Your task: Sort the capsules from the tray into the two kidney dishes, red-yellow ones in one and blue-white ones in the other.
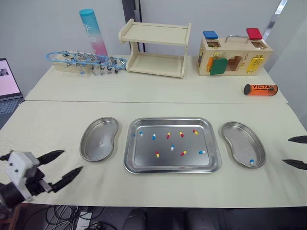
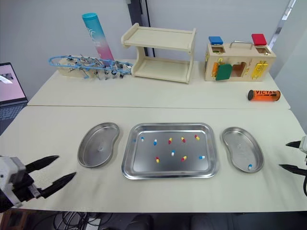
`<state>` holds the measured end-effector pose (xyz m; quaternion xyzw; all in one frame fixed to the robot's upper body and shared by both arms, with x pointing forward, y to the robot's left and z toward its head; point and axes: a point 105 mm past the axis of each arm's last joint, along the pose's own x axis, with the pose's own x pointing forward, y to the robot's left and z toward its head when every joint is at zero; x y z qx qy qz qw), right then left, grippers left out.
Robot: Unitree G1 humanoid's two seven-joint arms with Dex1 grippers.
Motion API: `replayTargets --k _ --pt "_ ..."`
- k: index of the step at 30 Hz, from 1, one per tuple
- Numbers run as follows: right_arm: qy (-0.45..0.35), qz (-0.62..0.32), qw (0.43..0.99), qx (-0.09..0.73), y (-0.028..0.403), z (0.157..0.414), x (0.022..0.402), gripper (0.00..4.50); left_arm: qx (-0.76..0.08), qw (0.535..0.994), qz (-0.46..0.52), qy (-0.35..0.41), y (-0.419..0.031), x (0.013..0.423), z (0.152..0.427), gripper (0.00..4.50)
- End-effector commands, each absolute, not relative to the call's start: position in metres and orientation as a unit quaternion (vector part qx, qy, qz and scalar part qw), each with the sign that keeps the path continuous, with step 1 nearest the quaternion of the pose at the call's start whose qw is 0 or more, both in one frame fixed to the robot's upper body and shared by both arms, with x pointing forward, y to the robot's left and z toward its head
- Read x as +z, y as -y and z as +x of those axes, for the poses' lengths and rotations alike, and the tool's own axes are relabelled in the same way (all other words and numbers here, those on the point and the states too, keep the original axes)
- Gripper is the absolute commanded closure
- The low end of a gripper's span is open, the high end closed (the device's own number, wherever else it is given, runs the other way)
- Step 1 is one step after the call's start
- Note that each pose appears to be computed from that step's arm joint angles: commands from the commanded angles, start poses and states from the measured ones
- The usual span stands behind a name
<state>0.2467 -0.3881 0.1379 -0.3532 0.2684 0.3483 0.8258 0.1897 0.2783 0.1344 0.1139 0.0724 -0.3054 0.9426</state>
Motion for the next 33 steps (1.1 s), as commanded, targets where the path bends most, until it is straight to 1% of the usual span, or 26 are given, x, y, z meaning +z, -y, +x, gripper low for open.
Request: replayTargets --k 1,7,12,14,17,19,22,26,29,33 --pt "-0.246 -0.369 0.835 0.327 0.391 0.250 0.160 0.01 -0.338 0.935 0.100 -0.038 -0.251 0.141 0.189 0.00" --pt "-0.209 -0.359 0.843 0.342 0.371 0.255 0.174 0.01 -0.369 0.928 0.060 0.002 -0.203 0.133 0.187 0.00" --pt "-0.188 -0.362 0.840 0.357 0.358 0.256 0.185 0.01 -0.361 0.931 0.051 0.021 -0.192 0.127 0.185 0.00" --pt "-0.168 -0.367 0.832 0.382 0.341 0.260 0.192 0.01 -0.355 0.933 0.052 0.022 -0.193 0.124 0.184 0.00" --pt "-0.129 -0.358 0.817 0.434 0.301 0.265 0.202 0.01 -0.347 0.936 0.055 0.020 -0.198 0.120 0.182 0.00" --pt "-0.094 -0.345 0.808 0.468 0.266 0.270 0.208 0.01 -0.344 0.937 0.056 0.020 -0.201 0.118 0.181 0.00" --pt "-0.076 -0.323 0.797 0.505 0.222 0.272 0.210 0.01 -0.337 0.939 0.063 0.025 -0.204 0.118 0.183 0.00" --pt "-0.051 -0.270 0.799 0.535 0.164 0.277 0.206 0.01 -0.335 0.940 0.063 0.027 -0.201 0.116 0.185 0.00" --pt "-0.035 -0.264 0.804 0.531 0.136 0.285 0.196 0.01 -0.336 0.940 0.055 0.031 -0.198 0.116 0.183 0.00" --pt "-0.029 -0.248 0.806 0.537 0.100 0.286 0.180 0.01 -0.339 0.939 0.055 0.033 -0.195 0.116 0.181 0.00"
